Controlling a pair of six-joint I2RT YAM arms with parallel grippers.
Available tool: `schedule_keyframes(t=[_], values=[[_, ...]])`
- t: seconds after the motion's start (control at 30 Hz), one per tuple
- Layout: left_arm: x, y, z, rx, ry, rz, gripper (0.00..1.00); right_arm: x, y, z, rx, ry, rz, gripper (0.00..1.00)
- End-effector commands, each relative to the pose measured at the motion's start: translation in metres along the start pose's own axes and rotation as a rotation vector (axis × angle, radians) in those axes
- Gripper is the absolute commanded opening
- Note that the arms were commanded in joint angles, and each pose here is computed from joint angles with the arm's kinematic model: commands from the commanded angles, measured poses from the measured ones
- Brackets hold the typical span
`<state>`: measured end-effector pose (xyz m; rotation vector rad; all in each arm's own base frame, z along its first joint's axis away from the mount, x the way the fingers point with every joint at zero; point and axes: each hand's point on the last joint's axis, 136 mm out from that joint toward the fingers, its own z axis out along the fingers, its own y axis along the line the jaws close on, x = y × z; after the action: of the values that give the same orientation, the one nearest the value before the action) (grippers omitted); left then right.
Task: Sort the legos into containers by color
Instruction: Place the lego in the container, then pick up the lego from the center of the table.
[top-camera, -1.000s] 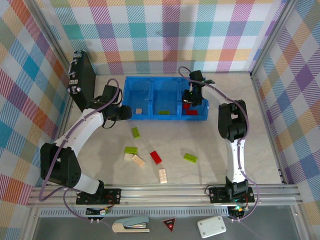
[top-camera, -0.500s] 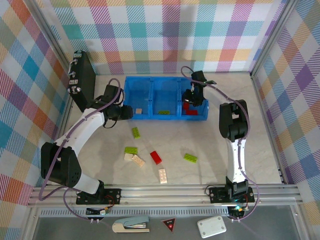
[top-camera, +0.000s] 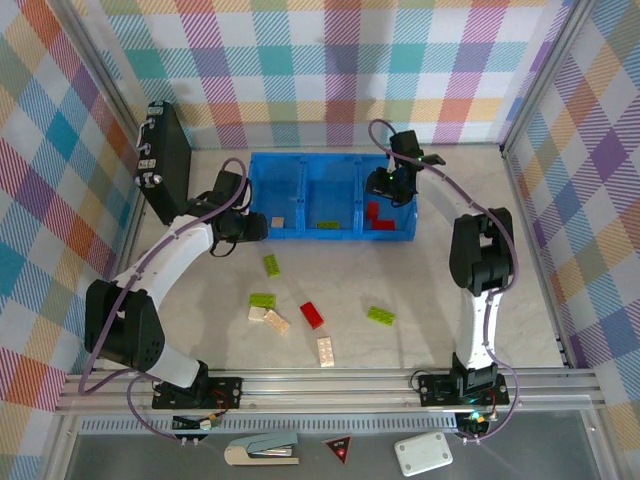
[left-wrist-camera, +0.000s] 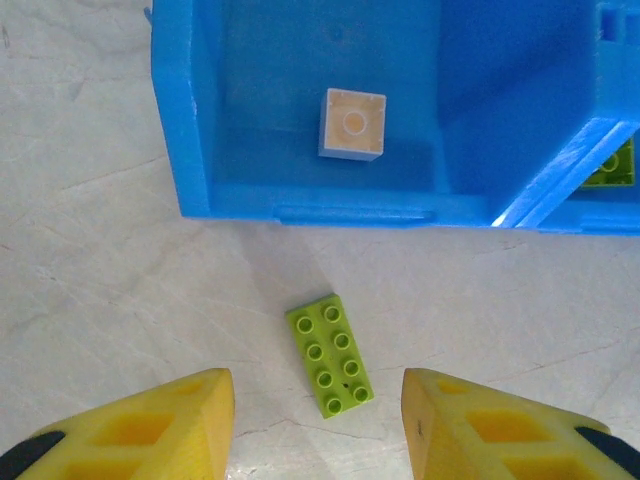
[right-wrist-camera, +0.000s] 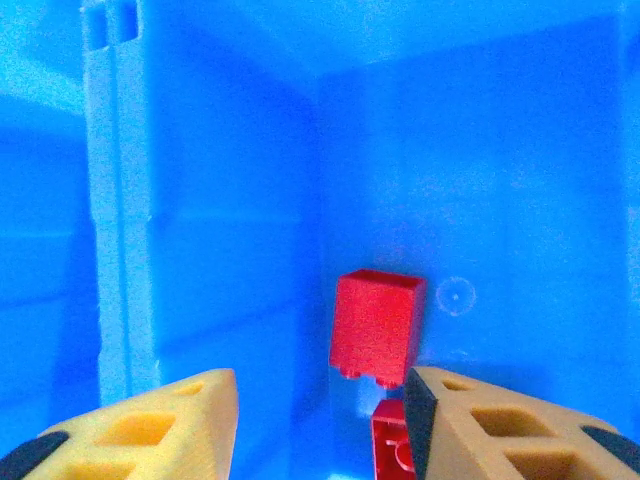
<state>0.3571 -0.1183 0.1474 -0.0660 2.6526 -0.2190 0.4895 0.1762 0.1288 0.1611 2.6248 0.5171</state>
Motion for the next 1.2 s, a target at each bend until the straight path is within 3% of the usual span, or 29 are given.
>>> schedule_keyframes(t=[0.0, 0.57, 1.17], values=[[0.002, -0.001, 0.002, -0.042, 0.016, -0.031, 0.48, 0.011, 0.001, -0.018, -0.008, 0.019, -0.012, 0.49], [0.041, -0.025, 0.059, -0.108, 0.149, -0.145, 0.47, 0.037, -0.009, -0.072, 0.031, -0.008, -0.042, 0.5], [0.083, -0.009, 0.102, -0.198, 0.279, -0.204, 0.48, 0.046, -0.015, -0.08, 0.048, -0.005, -0.042, 0.5]])
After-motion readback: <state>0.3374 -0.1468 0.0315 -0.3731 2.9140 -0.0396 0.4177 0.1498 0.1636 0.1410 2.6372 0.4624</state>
